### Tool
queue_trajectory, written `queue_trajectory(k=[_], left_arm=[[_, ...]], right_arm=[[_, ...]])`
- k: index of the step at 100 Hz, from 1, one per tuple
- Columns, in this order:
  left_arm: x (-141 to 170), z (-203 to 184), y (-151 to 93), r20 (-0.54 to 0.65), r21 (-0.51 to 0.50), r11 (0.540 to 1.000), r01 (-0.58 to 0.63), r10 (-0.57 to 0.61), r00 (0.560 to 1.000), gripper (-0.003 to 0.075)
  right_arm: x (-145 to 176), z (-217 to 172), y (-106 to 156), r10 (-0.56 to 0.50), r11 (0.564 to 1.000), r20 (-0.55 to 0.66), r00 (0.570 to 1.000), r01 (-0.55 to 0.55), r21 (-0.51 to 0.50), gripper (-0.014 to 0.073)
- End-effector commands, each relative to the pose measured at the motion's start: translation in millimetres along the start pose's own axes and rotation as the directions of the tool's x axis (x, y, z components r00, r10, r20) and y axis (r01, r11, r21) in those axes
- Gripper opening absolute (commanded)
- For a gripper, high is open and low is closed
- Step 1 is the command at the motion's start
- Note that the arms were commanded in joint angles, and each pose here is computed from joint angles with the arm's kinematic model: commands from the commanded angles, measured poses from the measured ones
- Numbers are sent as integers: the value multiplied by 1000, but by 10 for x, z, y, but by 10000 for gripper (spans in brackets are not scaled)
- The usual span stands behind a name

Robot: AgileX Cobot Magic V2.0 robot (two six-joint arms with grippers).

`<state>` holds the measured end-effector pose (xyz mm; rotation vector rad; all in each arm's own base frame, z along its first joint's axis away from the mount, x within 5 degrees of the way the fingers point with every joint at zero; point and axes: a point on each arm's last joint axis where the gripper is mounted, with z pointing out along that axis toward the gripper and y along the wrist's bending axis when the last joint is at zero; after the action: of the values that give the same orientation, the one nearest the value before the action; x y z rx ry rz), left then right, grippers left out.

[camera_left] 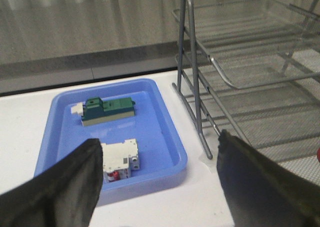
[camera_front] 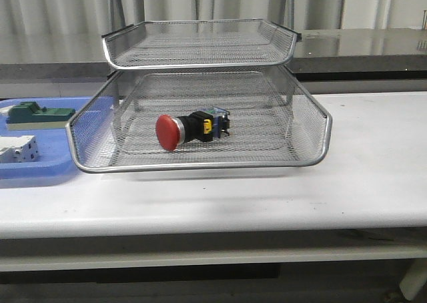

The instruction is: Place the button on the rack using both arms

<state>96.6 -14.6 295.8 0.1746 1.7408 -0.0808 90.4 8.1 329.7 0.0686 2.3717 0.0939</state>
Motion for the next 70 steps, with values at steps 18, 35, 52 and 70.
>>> queue_trajectory(k=[18,35,52,70], left_arm=[[-97,-208,43,260,-63,997,33,-15,965,477],[-111,-223,54,297,-75,996,38,-15,955,477],[-111,-223,54,297,-75,996,38,-15,955,476],[-111,-223,54,297,-75,996,38,-15,955,419]], right_arm=[[-113,-79,8,-5,1000,83,997,5,-5,-70],[-113,-79,8,-5,1000,83,997,5,-5,-70],[-113,-79,8,-5,1000,83,997,5,-5,-70],[-113,-79,8,-5,1000,83,997,5,-5,-70]])
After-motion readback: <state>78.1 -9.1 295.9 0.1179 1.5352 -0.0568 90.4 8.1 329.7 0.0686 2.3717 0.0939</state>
